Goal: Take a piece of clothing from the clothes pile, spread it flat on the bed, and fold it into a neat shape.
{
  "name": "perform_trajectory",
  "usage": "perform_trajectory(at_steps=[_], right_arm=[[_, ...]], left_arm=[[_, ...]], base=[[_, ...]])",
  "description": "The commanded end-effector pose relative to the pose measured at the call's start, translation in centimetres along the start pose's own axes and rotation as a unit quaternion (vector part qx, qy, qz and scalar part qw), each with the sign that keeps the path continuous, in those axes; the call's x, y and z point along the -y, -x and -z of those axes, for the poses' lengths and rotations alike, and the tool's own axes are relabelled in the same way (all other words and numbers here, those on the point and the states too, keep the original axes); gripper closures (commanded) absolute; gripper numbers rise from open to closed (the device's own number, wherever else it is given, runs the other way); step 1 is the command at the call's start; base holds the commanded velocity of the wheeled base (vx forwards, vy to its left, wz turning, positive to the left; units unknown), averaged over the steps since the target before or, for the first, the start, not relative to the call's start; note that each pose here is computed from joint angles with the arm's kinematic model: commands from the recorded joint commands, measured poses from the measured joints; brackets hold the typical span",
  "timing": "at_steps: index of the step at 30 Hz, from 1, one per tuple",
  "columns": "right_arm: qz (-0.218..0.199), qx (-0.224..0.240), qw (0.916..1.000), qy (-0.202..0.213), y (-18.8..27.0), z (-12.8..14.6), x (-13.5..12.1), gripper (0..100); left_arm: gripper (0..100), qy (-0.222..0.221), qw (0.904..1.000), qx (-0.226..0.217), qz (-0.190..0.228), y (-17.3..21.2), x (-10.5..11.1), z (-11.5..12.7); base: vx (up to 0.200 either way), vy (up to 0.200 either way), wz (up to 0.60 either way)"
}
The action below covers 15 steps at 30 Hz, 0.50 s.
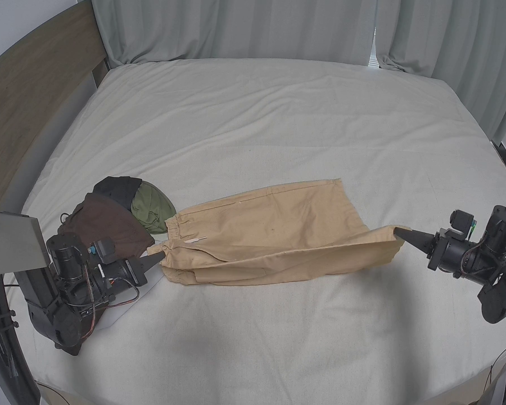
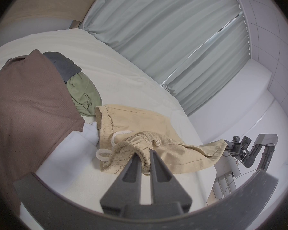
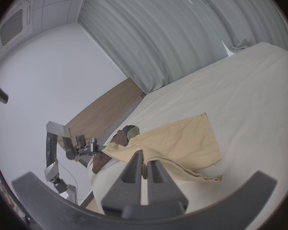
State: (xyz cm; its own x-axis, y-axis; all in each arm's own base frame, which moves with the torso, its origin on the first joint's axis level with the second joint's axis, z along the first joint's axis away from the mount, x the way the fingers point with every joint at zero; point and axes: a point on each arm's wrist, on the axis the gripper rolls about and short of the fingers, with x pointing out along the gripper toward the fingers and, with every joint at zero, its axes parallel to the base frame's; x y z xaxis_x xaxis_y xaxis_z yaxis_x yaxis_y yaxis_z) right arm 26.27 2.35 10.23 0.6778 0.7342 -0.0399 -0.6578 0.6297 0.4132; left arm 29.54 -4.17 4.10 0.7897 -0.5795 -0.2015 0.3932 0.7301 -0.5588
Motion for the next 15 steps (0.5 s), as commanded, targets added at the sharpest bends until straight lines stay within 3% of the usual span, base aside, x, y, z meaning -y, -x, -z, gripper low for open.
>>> perform_trajectory(at_steps=[1, 9, 15], right_arm=[[0.001, 0.003, 0.9999, -0.013, -1.8, 0.1, 0.8, 100], [0.008, 0.006, 0.9998, -0.014, -4.2, 0.4, 3.2, 100], [-0.004, 0.032, 0.9993, -0.016, -5.6, -1.1, 4.0, 100]], left_arm=[[100, 0.002, 0.9999, 0.017, 0.002, -0.1, 0.4, -0.7], [100, 0.011, 0.9997, 0.022, 0.009, -0.4, 0.7, -1.0], [100, 0.012, 0.9997, 0.021, 0.009, -0.4, 0.7, -0.9]], base=[[0.000, 0.000, 0.00], [0.000, 0.000, 0.00], [0.000, 0.000, 0.00]])
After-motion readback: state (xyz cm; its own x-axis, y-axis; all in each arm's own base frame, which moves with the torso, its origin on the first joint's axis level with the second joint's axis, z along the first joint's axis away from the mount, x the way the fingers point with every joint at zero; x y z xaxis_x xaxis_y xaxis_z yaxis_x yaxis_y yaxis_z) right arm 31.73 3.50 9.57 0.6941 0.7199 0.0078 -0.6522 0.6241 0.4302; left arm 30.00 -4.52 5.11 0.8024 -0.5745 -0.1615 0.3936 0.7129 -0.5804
